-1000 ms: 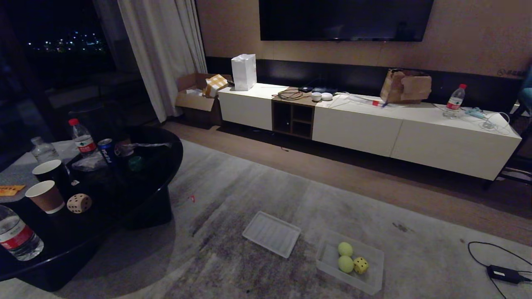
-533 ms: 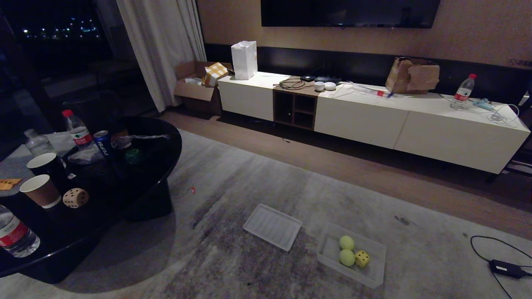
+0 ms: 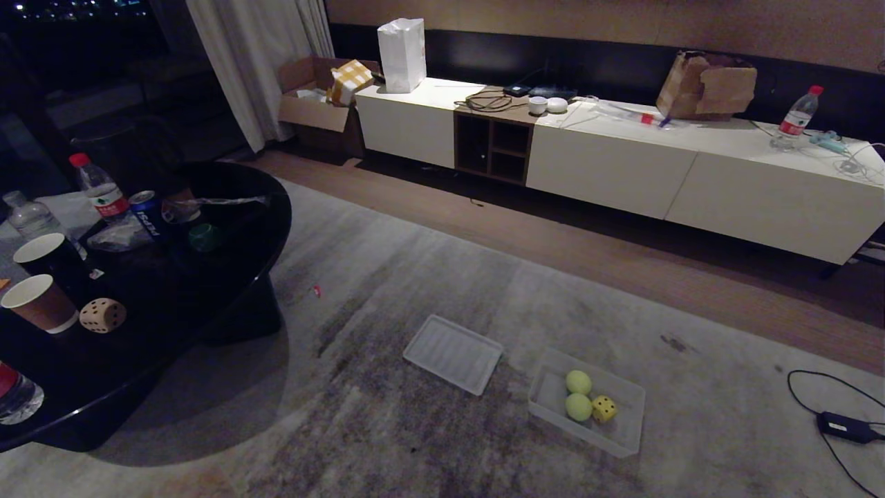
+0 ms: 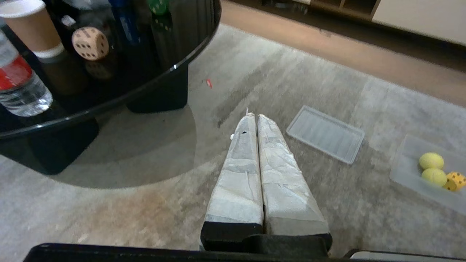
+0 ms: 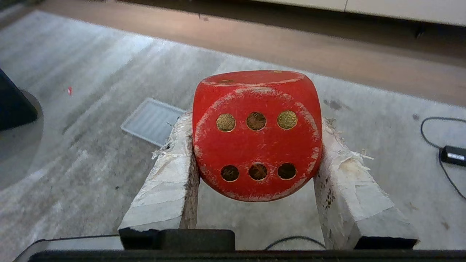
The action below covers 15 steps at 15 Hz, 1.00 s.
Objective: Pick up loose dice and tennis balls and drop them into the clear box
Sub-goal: Put the toys in the box
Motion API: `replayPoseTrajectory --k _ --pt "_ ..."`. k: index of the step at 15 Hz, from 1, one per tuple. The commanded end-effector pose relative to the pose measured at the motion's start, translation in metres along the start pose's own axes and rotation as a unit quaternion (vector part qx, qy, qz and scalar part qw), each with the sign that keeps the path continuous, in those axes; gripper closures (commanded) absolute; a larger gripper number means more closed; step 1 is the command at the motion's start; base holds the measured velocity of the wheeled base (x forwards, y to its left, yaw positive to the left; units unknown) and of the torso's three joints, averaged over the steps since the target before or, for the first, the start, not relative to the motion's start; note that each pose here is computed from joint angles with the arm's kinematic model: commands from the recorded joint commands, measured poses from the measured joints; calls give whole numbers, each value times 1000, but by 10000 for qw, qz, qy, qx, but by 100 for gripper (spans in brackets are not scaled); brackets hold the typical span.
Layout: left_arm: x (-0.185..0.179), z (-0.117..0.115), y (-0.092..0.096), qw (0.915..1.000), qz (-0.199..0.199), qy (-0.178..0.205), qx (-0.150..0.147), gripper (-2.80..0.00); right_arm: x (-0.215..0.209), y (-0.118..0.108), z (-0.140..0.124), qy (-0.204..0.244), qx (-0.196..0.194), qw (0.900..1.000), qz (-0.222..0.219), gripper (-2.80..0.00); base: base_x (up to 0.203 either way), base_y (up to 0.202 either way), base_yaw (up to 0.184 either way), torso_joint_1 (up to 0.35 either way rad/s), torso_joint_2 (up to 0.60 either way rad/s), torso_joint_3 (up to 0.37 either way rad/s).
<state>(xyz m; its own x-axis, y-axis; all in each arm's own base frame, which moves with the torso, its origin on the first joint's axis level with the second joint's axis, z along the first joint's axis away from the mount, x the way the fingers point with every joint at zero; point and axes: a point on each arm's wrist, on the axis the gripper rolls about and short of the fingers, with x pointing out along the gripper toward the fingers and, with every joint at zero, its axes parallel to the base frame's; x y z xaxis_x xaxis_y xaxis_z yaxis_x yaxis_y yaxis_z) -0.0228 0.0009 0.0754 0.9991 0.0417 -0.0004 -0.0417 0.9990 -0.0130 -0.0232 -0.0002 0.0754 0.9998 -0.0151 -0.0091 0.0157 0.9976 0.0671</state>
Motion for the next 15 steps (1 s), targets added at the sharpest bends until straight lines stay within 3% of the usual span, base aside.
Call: replayPoseTrajectory --k 1,15 --pt "0 0 0 10000 6 13 -4 0 0 0 0 0 1 10000 -1 0 0 0 0 4 6 -200" --pt "0 0 0 10000 6 13 -4 0 0 0 0 1 9 10000 -1 0 0 0 0 3 1 -198"
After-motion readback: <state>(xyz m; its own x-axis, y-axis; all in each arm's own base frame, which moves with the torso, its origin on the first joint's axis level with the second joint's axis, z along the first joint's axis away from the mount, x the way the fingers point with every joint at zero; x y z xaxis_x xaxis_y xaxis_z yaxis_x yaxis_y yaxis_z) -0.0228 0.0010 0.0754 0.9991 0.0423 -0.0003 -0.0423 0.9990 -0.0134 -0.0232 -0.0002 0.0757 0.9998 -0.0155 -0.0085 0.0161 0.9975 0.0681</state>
